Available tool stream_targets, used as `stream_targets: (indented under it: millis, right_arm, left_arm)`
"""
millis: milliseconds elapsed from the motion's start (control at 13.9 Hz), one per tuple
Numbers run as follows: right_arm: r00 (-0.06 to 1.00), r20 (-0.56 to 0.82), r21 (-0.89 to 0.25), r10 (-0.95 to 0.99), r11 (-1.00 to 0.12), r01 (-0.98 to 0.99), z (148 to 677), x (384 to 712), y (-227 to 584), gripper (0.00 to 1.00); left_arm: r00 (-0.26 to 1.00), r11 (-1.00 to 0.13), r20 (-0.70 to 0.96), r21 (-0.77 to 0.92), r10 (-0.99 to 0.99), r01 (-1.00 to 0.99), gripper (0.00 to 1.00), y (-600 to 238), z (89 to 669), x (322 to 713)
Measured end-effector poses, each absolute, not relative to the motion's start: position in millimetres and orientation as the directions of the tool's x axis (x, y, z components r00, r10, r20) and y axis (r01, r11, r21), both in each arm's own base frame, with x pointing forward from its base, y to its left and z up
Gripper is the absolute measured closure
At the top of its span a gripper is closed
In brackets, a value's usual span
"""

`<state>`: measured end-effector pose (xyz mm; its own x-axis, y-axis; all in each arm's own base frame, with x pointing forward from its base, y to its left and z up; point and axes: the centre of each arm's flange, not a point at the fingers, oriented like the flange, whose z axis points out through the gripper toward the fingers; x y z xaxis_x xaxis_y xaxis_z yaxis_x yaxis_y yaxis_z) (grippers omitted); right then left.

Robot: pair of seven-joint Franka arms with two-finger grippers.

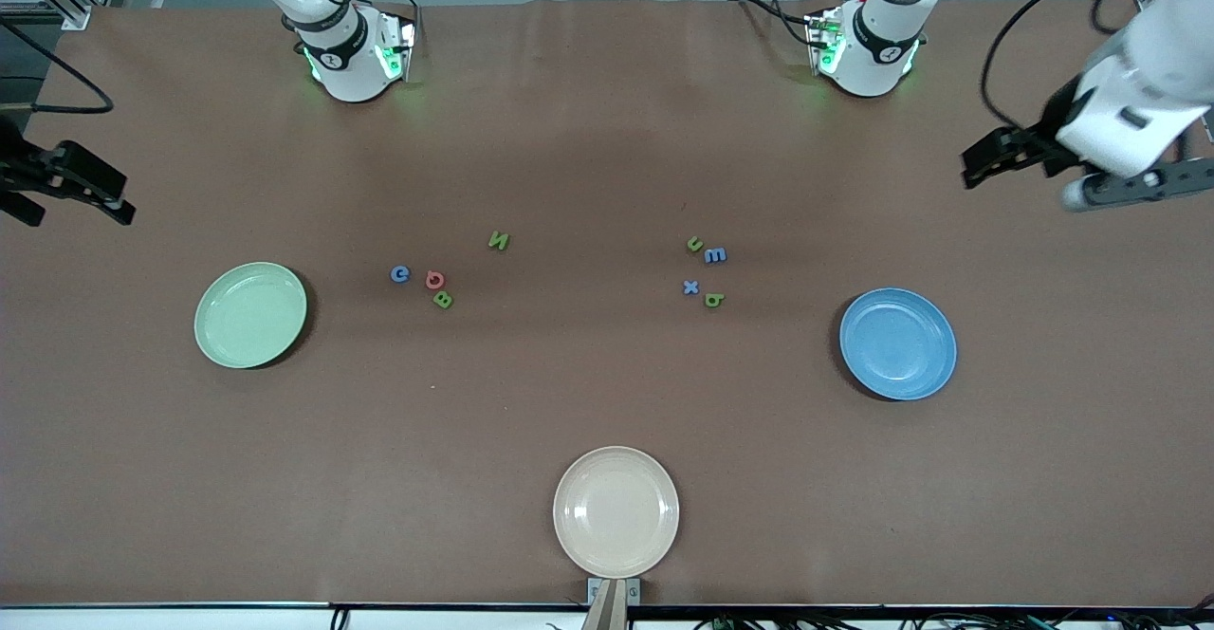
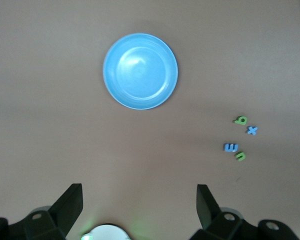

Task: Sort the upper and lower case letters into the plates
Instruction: 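Move the right gripper and the left gripper out toward the letters, then grasp the blue C with the right gripper while the left gripper grasps blue m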

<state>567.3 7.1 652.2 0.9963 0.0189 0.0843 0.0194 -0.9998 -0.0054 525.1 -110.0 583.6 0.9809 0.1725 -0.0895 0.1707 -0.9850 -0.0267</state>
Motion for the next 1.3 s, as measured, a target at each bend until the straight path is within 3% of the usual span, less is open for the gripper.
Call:
stream_targets:
  millis: [360,648,935,1295]
  right_arm:
    - [0.994,-0.087,-0.009,0.066,-0.998,0.066,596.0,576.7,33.9,0.0]
    - [0.973,-0.201,-0.026,0.116,-0.993,0.113,500.2,582.9,70.6,0.0]
    - [0.977,-0.194,-0.077,0.087,-0.994,0.073,387.9,568.2,73.4,0.0]
    - [0.99,-0.119,-0.077,0.076,-0.995,0.067,296.7,528.1,87.6,0.0]
  left_arm:
    - [0.938,-0.939,-0.052,0.006,0.342,0.343,0.0,-201.0,486.1,511.5]
    - [0.913,-0.915,-0.083,0.021,0.399,0.402,0.0,-259.4,418.6,496.5]
    - [0.903,-0.905,-0.093,0.033,0.42,0.424,0.0,-298.1,341.4,479.9]
    - [0.952,-0.954,-0.07,0.0,0.299,0.299,0.04,-321.8,256.1,452.2]
